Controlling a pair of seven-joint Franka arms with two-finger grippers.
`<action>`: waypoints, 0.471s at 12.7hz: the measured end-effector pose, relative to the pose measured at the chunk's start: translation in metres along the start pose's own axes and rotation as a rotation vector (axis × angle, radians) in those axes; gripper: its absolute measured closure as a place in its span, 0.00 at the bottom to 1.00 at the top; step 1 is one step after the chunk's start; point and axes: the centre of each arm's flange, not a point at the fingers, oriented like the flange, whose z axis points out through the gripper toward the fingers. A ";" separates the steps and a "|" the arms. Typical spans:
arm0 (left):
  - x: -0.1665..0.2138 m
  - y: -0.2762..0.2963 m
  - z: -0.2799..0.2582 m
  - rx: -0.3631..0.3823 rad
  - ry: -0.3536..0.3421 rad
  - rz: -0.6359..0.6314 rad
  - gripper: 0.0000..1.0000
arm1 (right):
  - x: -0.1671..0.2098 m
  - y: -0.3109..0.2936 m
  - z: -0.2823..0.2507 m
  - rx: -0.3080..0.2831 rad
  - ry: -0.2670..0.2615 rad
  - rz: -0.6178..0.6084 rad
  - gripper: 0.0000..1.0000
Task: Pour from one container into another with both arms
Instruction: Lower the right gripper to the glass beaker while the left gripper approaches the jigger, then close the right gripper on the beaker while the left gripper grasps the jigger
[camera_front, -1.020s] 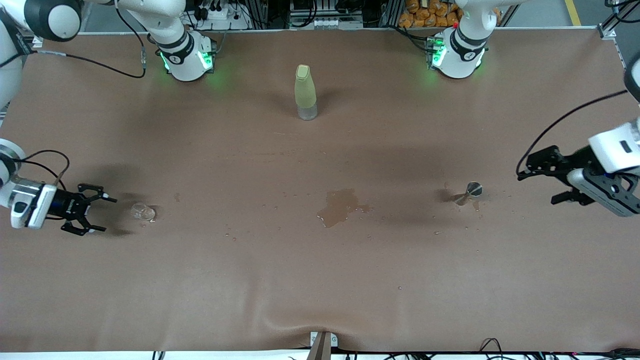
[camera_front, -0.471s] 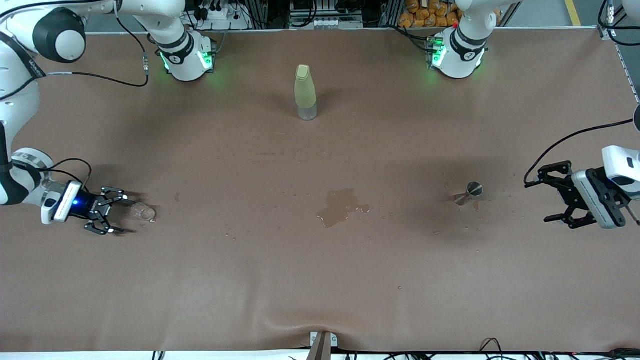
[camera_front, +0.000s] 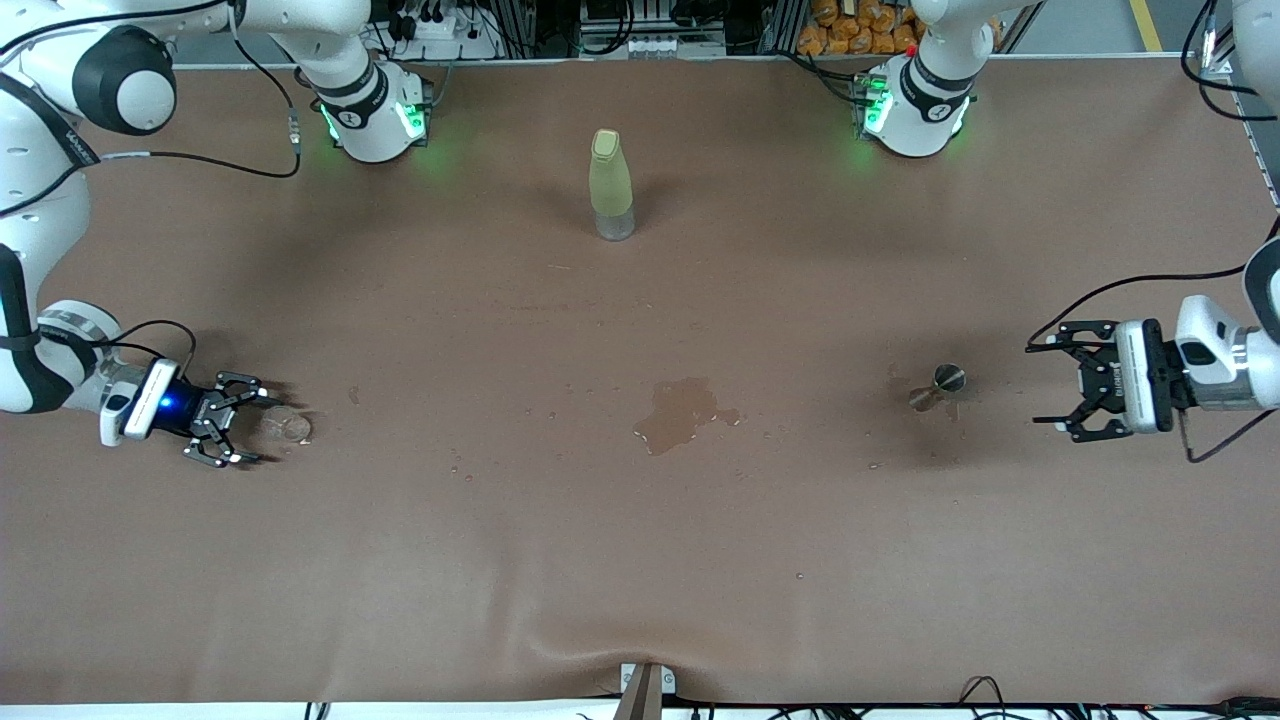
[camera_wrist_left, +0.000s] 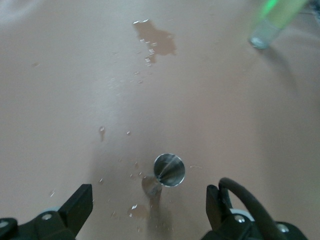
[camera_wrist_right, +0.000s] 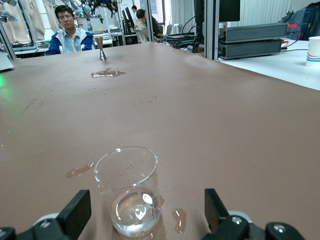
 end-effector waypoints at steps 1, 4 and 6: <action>-0.015 -0.003 0.011 -0.017 0.035 0.036 0.00 | 0.001 -0.001 0.002 0.009 0.014 -0.001 0.00; -0.066 -0.008 0.044 -0.042 0.160 0.134 0.00 | 0.004 -0.001 0.012 0.025 0.043 -0.003 0.00; -0.095 -0.010 0.067 -0.052 0.237 0.161 0.00 | -0.002 -0.003 0.020 0.027 0.057 -0.006 0.00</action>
